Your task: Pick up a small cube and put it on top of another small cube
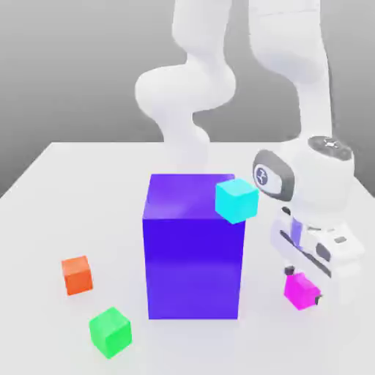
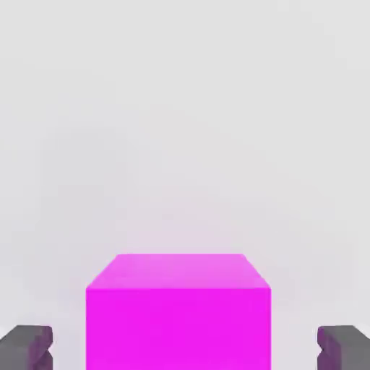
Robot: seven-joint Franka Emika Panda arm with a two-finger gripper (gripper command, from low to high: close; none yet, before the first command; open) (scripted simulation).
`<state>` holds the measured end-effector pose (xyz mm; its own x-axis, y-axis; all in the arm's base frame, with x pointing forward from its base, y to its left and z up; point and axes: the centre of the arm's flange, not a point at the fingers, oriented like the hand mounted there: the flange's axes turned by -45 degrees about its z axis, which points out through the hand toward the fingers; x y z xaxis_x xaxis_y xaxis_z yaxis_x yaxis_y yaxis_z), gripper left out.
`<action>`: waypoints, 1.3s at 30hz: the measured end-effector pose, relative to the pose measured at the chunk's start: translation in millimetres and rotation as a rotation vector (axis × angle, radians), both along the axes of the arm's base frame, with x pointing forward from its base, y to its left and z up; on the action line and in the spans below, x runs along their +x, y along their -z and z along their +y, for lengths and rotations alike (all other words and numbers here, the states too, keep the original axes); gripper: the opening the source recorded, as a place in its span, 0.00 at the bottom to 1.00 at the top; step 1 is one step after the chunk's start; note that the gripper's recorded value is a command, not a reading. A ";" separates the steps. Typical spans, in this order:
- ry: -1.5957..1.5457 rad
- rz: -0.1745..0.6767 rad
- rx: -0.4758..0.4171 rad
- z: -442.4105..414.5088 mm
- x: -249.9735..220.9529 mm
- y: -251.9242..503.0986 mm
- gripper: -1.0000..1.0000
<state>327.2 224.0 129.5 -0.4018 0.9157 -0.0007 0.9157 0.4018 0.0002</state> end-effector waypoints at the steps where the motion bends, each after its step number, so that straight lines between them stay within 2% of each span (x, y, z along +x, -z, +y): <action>1: 0.000 0.001 0.000 0.0 -0.1 0.0 0.00; 5: 0.000 0.001 -0.001 -0.1 -0.2 0.3 0.00; 12: 0.027 -0.009 0.017 2.1 7.9 -65.2 0.00; 18: 0.396 -0.094 0.161 -82.8 122.0 -152.3 0.00; 22: 0.591 -0.131 0.219 -174.4 165.0 -196.7 0.00; 26: 0.790 -0.105 0.142 -315.1 151.6 -180.7 0.00; 29: 0.908 -0.039 0.045 -396.2 104.8 -140.5 0.00; 31: 0.810 -0.009 0.012 -359.4 106.3 -112.9 0.00; 36: 0.792 0.000 0.002 -354.0 104.0 -58.8 0.00; 37: 0.792 0.002 0.001 -354.0 103.2 -51.8 1.00; 39: 0.792 0.002 0.001 -354.0 103.2 -51.8 1.00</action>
<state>430.4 -130.1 181.3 0.3697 0.9291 0.0001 0.9291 -0.3697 -0.0014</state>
